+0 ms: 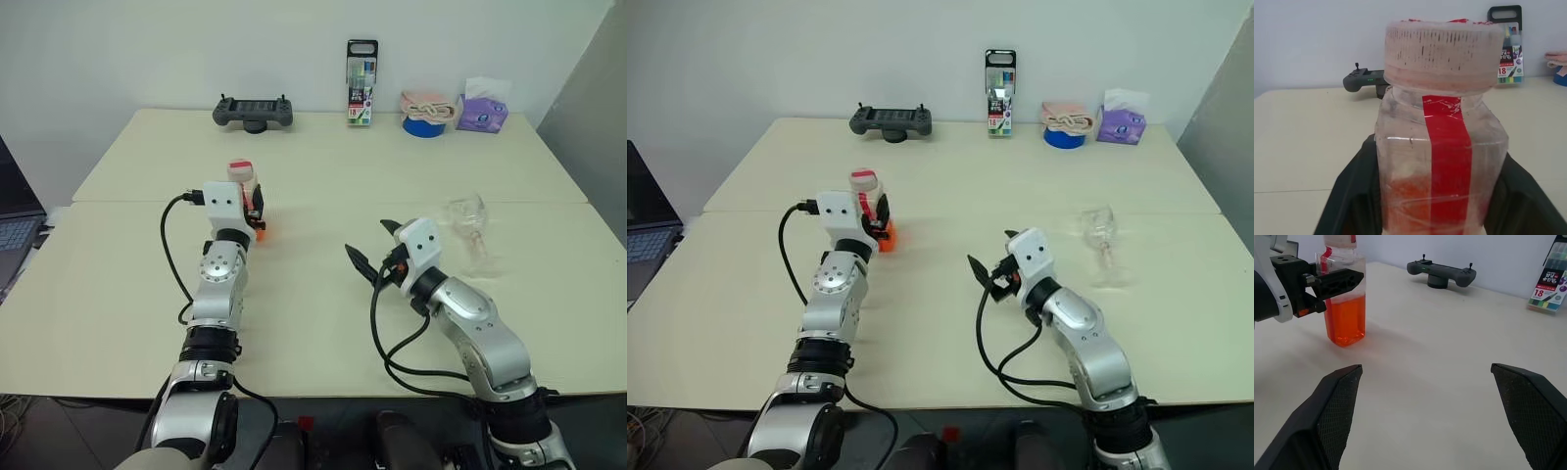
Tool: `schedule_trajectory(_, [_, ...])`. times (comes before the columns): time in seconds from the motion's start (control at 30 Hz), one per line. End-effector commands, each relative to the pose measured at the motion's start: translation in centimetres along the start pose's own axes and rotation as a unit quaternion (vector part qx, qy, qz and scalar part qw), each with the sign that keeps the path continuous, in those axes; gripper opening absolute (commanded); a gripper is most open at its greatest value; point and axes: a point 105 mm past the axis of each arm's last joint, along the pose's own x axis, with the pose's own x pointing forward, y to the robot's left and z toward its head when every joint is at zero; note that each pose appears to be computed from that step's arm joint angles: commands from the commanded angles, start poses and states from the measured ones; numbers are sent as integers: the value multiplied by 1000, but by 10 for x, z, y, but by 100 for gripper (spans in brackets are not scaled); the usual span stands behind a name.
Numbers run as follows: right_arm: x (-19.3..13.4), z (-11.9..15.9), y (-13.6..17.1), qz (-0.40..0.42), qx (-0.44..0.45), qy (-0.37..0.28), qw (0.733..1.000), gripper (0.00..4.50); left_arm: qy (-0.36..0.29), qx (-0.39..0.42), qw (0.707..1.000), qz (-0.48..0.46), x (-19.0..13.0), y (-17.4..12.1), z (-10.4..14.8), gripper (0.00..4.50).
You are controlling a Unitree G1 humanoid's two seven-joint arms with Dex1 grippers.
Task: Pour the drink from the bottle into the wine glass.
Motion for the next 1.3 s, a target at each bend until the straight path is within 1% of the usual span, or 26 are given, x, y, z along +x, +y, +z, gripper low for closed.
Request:
schedule_trajectory(0.03, [-2,24,-12,-12,-12,-39,999,450,-47,3,999,-7,6,5,26,180])
schedule_trajectory(0.17, [-3,46,-16,8,-36,-54,998,450,-81,-17,995,-63,5,-1,51,180])
schedule_trajectory(0.2, [-2,61,-15,27,-39,-63,997,450,-91,-25,989,-110,1,-11,62,180])
schedule_trajectory(0.27, [0,87,-13,63,-30,-75,995,450,-93,-35,973,-209,-13,-34,74,180])
schedule_trajectory(0.37, [1,105,-5,107,-2,-71,992,450,-73,-45,953,-292,-33,-51,73,180])
schedule_trajectory(0.43, [-3,112,8,155,13,-65,986,450,-53,-57,931,-356,-53,-68,68,180])
schedule_trajectory(0.5, [-5,118,13,172,29,-65,983,450,-34,-53,910,-410,-72,-83,62,180])
schedule_trajectory(0.6, [-5,117,10,161,40,-54,985,450,-27,-55,890,-452,-91,-98,59,180])
schedule_trajectory(0.73, [-5,111,16,167,66,-39,983,450,-39,-57,874,-481,-105,-115,65,180])
schedule_trajectory(0.9, [-8,98,30,186,75,-12,980,450,-39,-58,868,-492,-111,-124,63,180])
schedule_trajectory(1.1, [-3,97,27,156,78,-14,985,450,-43,-60,871,-486,-112,-127,62,180])
schedule_trajectory(1.2, [-3,92,26,149,67,-3,986,388,-41,-60,870,-488,-113,-128,61,180])
schedule_trajectory(1.23, [-3,91,25,148,63,2,987,360,-41,-59,870,-489,-113,-128,61,180])
schedule_trajectory(1.3, [-3,89,25,147,59,6,987,291,-40,-58,871,-487,-113,-127,60,180])
